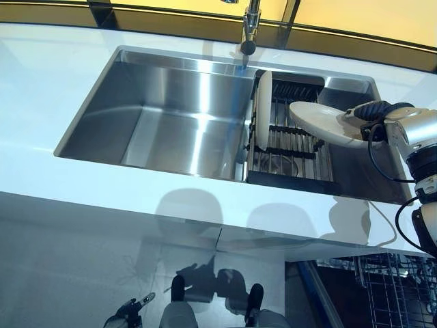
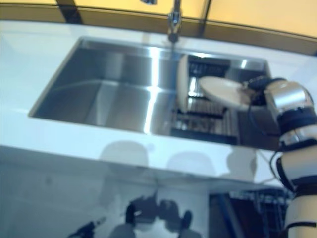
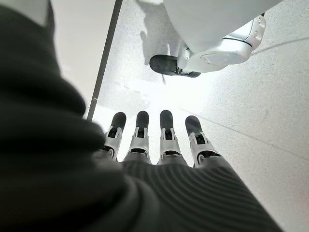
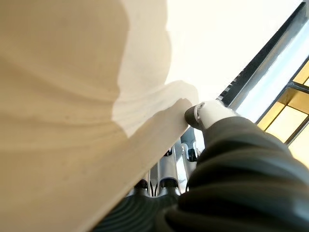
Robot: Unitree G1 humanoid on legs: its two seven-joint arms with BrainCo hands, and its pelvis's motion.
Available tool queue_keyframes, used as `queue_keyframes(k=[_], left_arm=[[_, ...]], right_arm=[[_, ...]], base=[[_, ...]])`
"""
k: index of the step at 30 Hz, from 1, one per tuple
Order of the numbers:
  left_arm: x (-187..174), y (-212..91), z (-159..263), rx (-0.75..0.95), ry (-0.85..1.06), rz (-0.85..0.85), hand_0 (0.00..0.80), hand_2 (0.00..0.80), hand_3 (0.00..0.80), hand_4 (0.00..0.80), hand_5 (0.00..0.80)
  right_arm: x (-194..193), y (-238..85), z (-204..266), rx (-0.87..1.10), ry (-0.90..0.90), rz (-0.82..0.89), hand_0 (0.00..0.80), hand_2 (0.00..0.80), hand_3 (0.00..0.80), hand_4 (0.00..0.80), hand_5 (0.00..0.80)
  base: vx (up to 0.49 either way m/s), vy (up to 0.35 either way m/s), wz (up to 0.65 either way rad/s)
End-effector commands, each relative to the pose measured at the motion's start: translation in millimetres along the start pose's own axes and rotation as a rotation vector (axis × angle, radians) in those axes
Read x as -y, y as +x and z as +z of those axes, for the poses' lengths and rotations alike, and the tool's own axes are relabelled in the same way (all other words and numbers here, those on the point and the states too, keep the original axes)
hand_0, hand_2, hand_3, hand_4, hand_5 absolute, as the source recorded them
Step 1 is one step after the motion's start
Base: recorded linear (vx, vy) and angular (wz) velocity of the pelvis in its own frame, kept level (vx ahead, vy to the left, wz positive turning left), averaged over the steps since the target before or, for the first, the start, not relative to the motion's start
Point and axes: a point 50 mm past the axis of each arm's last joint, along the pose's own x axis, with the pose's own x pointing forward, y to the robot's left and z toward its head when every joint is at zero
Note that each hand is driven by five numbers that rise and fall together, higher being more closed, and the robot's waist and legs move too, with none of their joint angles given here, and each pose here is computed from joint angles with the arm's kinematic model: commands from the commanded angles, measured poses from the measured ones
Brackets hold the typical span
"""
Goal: Take plates into dishwasher
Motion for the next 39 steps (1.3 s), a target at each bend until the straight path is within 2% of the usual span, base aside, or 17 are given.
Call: queue_keyframes(k=[1,13,17,20,25,32,39], left_arm=[[-6,0,5,0.017,0.072,0.022,0.000,0.000,0.000,0.000,0.000],[-8,0,-2,-0.005,0.096,0.025,0.000,0.000,0.000,0.000,0.000],[-11,-1,-6,-0.009,0.108,0.027,0.000,0.000,0.000,0.000,0.000],[-14,-2,-9,-0.012,0.125,0.032,0.000,0.000,0.000,0.000,0.000],[-17,-3,-15,-0.029,0.149,0.041,0.000,0.000,0.000,0.000,0.000],[-17,-4,-20,-0.050,0.166,0.038,0.000,0.000,0.000,0.000,0.000],[-13,-3,-17,-0.052,0.196,0.010,0.000,0.000,0.000,0.000,0.000]], right_arm=[[35,-20,37,0.131,-0.025,-0.130,0.800,0.800,0.800,0.800,0.800],[39,-24,45,0.199,-0.003,-0.159,0.800,0.800,0.800,0.800,0.800],[49,-32,60,0.274,-0.018,-0.228,0.800,0.800,0.800,0.800,0.800],[67,-47,77,0.351,-0.089,-0.365,0.800,0.800,0.800,0.800,0.800],[98,-83,107,0.471,-0.277,-0.661,0.800,0.800,0.800,0.800,0.800],[110,-120,126,0.528,-0.558,-0.870,0.800,0.800,0.800,0.800,0.800],[107,-132,125,0.512,-1.041,-1.104,0.800,0.800,0.800,0.800,0.800]], base=[[0.037,-0.007,0.00],[0.012,-0.002,0.00],[0.008,-0.001,0.00],[0.042,-0.009,0.00],[0.054,-0.019,-0.01],[0.035,-0.002,-0.08],[-0.009,0.015,-0.11]])
